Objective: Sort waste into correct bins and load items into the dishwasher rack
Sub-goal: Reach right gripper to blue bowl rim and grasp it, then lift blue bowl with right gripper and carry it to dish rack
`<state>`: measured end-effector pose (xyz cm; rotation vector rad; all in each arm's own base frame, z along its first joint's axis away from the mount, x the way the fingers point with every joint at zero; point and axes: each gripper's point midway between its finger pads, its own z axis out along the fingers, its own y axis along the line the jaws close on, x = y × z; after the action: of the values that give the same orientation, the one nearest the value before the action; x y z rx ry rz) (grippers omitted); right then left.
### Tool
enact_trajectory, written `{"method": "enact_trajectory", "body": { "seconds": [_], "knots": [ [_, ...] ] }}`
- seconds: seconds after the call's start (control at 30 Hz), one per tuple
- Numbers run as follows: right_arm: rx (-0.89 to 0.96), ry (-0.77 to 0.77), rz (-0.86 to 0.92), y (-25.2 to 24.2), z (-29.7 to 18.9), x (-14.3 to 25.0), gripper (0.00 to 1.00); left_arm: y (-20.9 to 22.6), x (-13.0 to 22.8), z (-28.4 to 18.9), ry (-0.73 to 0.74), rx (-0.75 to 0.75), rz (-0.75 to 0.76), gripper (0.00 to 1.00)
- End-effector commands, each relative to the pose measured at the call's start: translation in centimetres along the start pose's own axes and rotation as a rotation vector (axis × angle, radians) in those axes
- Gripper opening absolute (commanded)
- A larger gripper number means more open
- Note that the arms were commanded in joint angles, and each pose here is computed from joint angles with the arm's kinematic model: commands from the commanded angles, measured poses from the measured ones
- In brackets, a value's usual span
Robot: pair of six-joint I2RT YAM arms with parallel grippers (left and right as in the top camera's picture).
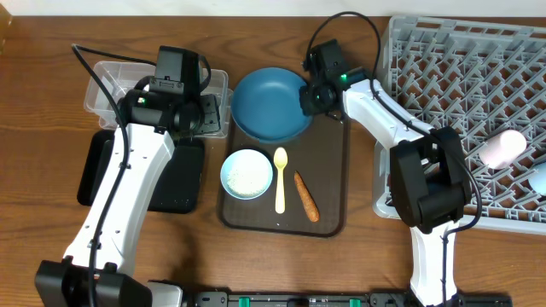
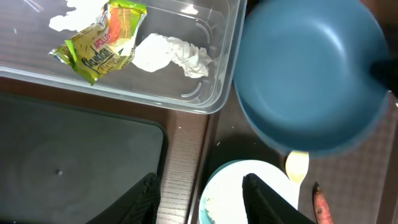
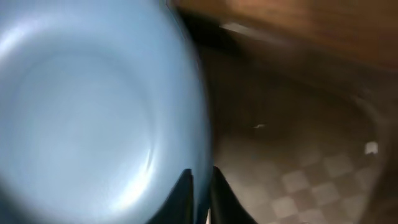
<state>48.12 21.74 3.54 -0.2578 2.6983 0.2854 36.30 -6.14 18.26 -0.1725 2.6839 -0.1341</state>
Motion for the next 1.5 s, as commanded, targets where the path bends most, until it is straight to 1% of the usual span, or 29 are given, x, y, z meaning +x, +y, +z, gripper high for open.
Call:
{"method": "enact_trajectory", "body": {
  "seconds": [0.0,0.07,0.23,0.47,0.6,0.77,0.8,0.9,0.97,1.03,1.07,1.2,1.27,1.33,1.47],
  "knots": [
    [0.074,0.0,0.021,-1.2,0.1,0.1,0.01,0.4,0.3,0.3,0.011,-0.017,0.007,0.46],
    [0.082,0.015,0.034,-1.7,0.0,0.4,0.01,0.4,0.3,0.3,0.011,-0.017,0.007,0.46],
    [0.173,0.04,0.102,-3.5,-0.2,1.3,0.01,0.3,0.3,0.3,0.013,-0.014,0.007,0.46],
    [0.164,-0.01,0.116,-4.0,-1.0,-0.4,0.01,0.4,0.4,0.3,0.016,-0.015,0.007,0.46],
    [0.178,-0.117,0.112,-5.2,-4.7,-4.1,0.01,0.4,0.4,0.3,0.016,-0.015,0.007,0.45],
    [0.274,-0.305,0.053,-8.3,-12.9,-9.2,0.01,0.4,0.4,0.3,0.016,-0.015,0.006,0.46],
    [0.324,-0.354,0.024,-9.6,-15.3,-10.2,0.01,0.4,0.4,0.3,0.015,-0.015,0.007,0.46],
    [0.449,-0.415,-0.078,-12.5,-19.8,-11.5,0.01,0.4,0.4,0.3,0.015,-0.015,0.006,0.46],
    [0.566,-0.42,-0.14,-15.0,-22.6,-11.7,0.01,0.4,0.4,0.3,0.015,-0.015,0.006,0.46],
    [0.708,-0.403,-0.159,-17.8,-25.2,-11.4,0.01,0.4,0.3,0.3,0.014,-0.015,0.007,0.46],
    [0.81,-0.389,-0.143,-19.6,-26.7,-11.0,0.01,0.4,0.3,0.3,0.014,-0.015,0.007,0.46],
    [1.256,-0.35,0.047,-26.1,-33.5,-8.6,0.01,0.4,0.3,0.3,0.014,-0.015,0.007,0.46],
    [1.39,-0.335,0.129,-27.9,-35.9,-7.4,0.01,0.4,0.4,0.3,0.015,-0.015,0.007,0.46],
    [1.454,-0.34,0.191,-29.5,-37.4,-6.7,0.01,0.4,0.4,0.3,0.015,-0.015,0.007,0.46],
    [1.515,-0.363,0.285,-32.3,-39.4,-5.7,0.01,0.4,0.4,0.3,0.016,-0.015,0.007,0.46]
  ]
}}
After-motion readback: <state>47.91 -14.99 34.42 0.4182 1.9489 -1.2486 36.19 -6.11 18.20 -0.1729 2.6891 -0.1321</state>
